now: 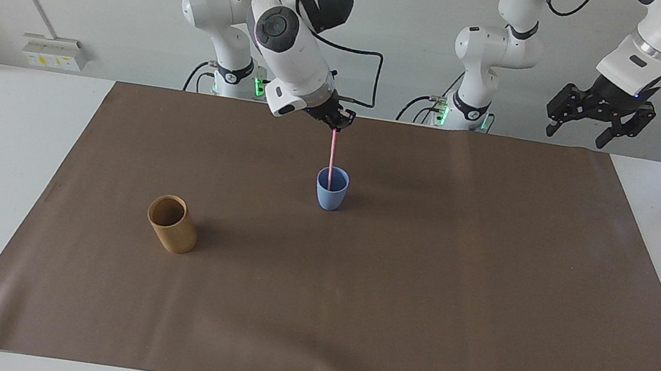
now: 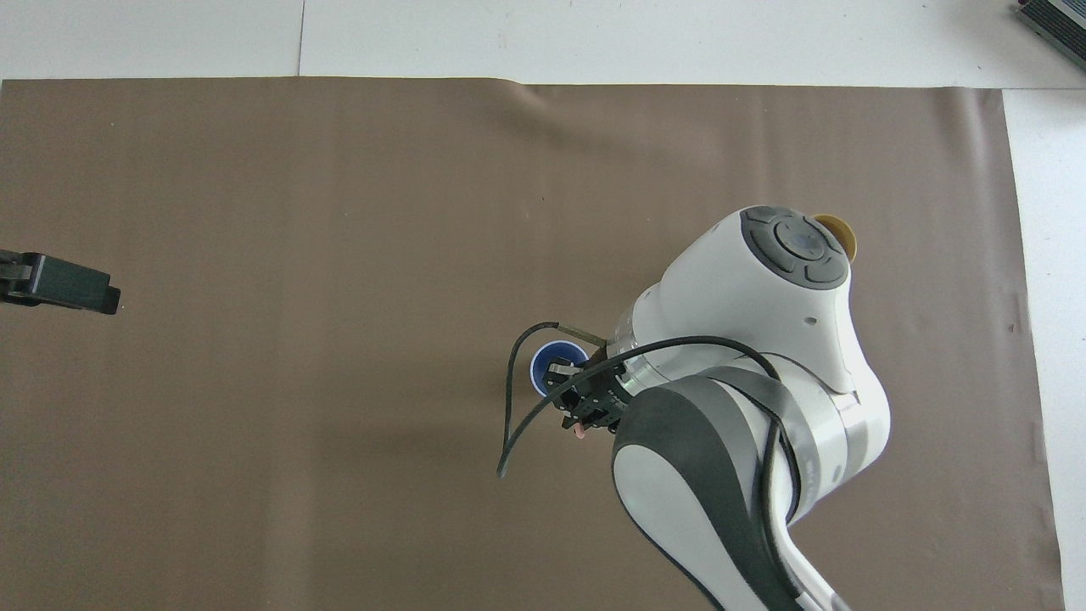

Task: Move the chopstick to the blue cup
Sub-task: 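Carry the chopstick over the blue cup and lower it in, then open the right gripper and withdraw it from the cup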

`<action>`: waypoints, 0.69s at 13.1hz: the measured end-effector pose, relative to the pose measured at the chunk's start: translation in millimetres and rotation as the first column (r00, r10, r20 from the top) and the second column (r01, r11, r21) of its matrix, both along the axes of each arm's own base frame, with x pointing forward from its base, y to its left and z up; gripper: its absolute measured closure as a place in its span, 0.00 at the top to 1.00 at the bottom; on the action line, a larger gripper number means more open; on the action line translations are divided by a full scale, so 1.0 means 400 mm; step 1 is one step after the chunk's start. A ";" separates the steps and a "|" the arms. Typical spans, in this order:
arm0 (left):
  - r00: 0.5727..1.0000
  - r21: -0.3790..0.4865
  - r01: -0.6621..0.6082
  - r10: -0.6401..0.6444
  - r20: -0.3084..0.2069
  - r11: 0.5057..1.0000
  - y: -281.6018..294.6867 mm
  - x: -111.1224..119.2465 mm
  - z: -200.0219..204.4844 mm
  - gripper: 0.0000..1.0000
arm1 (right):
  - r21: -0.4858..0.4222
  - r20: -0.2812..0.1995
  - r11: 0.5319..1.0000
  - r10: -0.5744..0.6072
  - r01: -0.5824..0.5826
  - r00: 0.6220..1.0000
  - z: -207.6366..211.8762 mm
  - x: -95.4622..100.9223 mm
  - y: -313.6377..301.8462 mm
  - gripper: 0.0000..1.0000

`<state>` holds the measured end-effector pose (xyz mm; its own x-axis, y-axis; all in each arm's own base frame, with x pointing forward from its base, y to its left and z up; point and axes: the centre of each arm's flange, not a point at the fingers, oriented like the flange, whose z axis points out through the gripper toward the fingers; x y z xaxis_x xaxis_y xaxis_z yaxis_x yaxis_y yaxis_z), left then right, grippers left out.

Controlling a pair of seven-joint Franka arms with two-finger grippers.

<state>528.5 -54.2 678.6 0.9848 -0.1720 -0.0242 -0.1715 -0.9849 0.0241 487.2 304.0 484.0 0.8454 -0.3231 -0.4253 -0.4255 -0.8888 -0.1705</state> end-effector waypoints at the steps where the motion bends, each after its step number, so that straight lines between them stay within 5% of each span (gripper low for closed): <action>1: 1.000 0.000 0.000 0.000 0.000 1.000 0.000 0.000 0.000 1.00 | 0.006 -0.003 1.000 -0.003 0.003 1.000 -0.002 0.001 0.002 0.30; 6: 1.000 0.000 0.000 0.000 0.000 1.000 0.000 0.000 0.000 1.00 | 0.028 0.056 1.000 0.009 -0.010 0.998 0.083 0.027 -0.024 0.93; 9: 1.000 0.000 0.000 0.000 0.000 1.000 0.000 0.000 0.000 1.00 | -0.067 0.220 0.995 0.090 -0.078 0.971 0.210 0.049 -0.140 1.00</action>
<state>528.5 -54.2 678.6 0.9848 -0.1720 -0.0242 -0.1715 -0.9849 0.0241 506.6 247.9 567.9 0.9417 -0.2654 -0.2066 -0.3061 -0.9308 -0.2000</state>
